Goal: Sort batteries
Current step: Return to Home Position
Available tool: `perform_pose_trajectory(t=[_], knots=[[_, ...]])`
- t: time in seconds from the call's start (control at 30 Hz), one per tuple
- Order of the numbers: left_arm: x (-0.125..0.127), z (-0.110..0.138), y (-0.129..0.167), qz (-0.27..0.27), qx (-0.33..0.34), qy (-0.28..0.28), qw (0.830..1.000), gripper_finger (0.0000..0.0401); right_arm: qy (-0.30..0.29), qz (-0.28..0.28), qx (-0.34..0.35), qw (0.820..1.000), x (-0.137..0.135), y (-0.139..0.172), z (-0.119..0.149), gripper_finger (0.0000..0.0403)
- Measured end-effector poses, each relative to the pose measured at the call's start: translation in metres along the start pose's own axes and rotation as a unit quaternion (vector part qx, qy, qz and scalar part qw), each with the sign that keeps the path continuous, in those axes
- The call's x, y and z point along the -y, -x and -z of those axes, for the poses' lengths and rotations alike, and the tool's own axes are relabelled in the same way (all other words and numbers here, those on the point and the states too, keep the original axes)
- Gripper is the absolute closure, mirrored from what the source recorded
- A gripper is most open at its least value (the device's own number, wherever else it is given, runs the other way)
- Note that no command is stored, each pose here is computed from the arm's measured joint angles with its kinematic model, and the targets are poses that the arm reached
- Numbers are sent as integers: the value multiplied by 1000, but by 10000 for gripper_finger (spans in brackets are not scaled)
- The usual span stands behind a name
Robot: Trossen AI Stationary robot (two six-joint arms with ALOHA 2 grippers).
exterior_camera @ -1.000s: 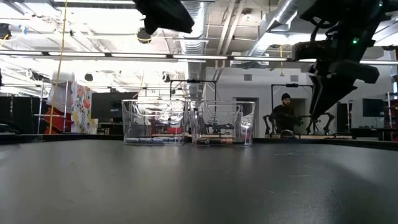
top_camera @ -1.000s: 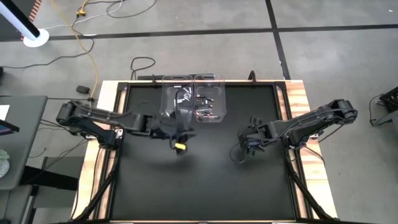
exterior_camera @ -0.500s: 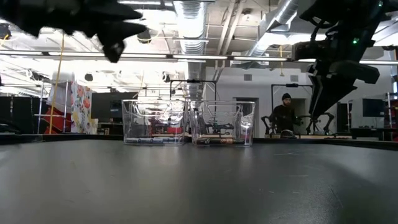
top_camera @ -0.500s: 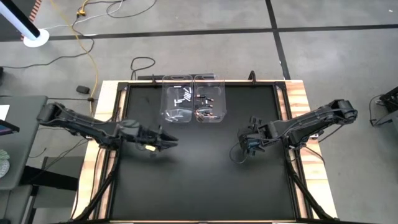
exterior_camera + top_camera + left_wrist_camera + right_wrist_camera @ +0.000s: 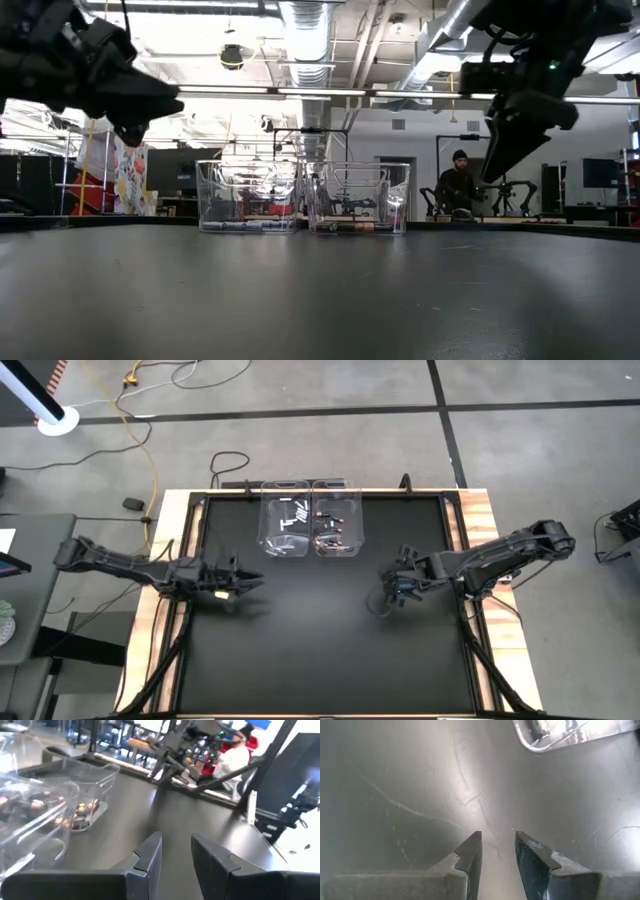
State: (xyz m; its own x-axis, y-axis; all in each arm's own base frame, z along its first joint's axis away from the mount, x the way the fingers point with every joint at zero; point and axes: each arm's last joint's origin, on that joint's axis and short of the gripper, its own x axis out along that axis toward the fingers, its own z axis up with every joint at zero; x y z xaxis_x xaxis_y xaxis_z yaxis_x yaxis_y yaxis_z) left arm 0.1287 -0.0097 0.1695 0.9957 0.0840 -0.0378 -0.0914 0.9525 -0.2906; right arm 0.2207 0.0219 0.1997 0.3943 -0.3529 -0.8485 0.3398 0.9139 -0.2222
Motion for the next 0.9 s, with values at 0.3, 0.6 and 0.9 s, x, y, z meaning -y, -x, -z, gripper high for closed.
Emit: perform_pose_trajectory(t=[0.3,0.6,0.9], knots=[[-7,-2,15,-4,27,-24,999,299,-16,6,11,1000,9,-4,-6,270],[-13,-16,32,-3,106,-46,993,299,-23,11,9,1000,13,-6,-7,270],[-13,-16,32,2,107,-55,993,299,-20,11,6,1000,12,-6,-7,270]])
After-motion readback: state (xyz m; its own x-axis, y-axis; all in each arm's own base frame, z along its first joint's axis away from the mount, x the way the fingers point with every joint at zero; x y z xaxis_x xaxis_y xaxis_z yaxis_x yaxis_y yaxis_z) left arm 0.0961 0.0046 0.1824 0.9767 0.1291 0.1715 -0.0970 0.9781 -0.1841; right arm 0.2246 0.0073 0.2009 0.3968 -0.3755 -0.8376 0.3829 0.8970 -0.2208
